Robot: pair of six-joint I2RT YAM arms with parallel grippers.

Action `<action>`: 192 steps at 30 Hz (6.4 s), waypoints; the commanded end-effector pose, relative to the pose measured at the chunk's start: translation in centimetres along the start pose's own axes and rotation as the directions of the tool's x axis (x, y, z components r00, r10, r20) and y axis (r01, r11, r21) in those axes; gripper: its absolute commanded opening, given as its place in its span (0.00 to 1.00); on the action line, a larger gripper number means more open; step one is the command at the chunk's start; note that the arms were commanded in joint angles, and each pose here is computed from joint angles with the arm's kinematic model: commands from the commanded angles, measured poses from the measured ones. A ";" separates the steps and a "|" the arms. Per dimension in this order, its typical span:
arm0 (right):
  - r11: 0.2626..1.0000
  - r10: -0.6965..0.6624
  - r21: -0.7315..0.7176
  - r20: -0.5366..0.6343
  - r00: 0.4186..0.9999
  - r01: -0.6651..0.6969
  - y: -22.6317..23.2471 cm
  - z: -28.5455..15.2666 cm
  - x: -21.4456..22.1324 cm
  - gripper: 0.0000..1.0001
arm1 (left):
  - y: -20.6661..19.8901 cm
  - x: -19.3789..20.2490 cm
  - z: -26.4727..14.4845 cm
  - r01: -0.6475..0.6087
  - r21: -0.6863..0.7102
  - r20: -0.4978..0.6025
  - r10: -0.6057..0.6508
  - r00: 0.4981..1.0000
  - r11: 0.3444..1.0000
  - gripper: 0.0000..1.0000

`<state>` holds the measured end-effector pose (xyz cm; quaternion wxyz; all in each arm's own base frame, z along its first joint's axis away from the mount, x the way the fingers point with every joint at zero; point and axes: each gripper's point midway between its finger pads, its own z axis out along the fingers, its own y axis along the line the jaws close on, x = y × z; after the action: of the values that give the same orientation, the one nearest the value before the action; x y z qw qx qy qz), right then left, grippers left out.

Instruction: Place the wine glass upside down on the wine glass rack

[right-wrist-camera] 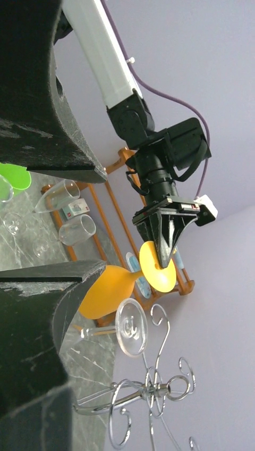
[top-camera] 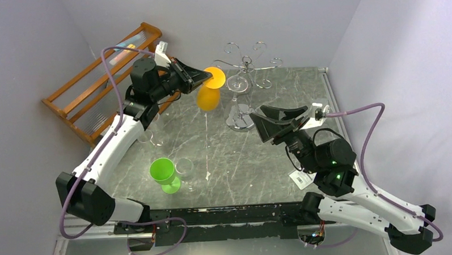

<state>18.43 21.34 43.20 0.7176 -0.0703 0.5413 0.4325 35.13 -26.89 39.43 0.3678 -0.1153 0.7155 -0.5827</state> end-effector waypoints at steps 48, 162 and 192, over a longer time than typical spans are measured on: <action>0.988 0.122 0.092 0.053 0.991 -0.127 -2.0 -3.1 -1.6 0.57 | 2.2 -6.1 7.7 0.139 0.027 0.133 -0.141 0.981 0.990 0.05; 0.691 0.408 0.722 -0.373 0.833 -0.015 -12.9 -8.9 23.0 0.60 | 16.7 20.7 -18.3 -0.786 -0.033 -0.888 0.343 0.307 0.618 0.46; 0.489 0.768 0.742 -0.118 0.630 -0.458 -10.4 -5.3 20.7 0.61 | 7.3 18.6 -6.4 -0.731 0.047 -0.363 0.693 0.623 0.681 0.05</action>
<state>22.78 22.10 19.52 0.4205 0.2232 0.8074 0.3485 17.46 -28.27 21.24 0.3184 0.3089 0.8450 -0.2985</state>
